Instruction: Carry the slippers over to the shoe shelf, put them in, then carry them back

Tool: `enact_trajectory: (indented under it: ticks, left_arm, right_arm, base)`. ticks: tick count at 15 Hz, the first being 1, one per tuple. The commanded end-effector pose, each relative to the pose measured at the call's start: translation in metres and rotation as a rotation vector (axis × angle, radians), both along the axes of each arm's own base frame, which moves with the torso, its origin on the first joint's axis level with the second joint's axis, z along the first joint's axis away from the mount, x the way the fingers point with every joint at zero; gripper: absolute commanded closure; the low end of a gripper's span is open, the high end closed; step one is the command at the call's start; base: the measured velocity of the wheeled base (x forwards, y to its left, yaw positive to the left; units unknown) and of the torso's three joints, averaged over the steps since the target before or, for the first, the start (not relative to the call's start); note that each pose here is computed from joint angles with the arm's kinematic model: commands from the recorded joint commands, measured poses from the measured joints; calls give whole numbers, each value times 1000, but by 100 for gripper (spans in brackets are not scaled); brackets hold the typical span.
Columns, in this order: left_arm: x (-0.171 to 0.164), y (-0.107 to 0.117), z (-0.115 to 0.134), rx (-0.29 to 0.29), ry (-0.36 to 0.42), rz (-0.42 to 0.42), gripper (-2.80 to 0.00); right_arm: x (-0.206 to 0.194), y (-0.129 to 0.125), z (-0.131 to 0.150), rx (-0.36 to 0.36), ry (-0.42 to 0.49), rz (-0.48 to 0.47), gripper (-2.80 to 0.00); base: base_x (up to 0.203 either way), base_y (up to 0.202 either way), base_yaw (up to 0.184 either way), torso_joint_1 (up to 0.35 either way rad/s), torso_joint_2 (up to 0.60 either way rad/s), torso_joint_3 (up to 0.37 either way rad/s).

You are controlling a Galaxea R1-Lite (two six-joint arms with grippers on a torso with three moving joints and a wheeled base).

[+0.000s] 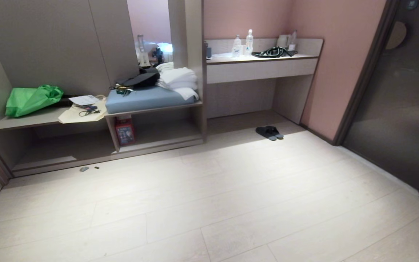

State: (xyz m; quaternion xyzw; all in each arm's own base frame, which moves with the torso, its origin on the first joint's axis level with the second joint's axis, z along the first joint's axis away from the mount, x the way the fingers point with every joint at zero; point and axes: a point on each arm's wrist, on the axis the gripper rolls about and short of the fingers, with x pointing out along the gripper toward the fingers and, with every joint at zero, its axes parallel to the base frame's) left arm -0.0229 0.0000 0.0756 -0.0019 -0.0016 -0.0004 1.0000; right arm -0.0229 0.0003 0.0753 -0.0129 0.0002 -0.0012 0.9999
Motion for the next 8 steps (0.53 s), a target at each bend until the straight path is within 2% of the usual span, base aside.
enact_trajectory:
  ticks: [1, 8]
  left_arm:
    - [0, 0, 0, -2, 2, 0, 0]
    - [0, 0, 0, -2, 2, -1, 0]
  right_arm:
    - [0, 0, 0, 0, 1, 1, 0]
    - [0, 0, 0, -5, 1, -1, 0]
  base:
    - [0, 0, 0, 0, 0, 0]
    - [0, 0, 0, 0, 0, 0]
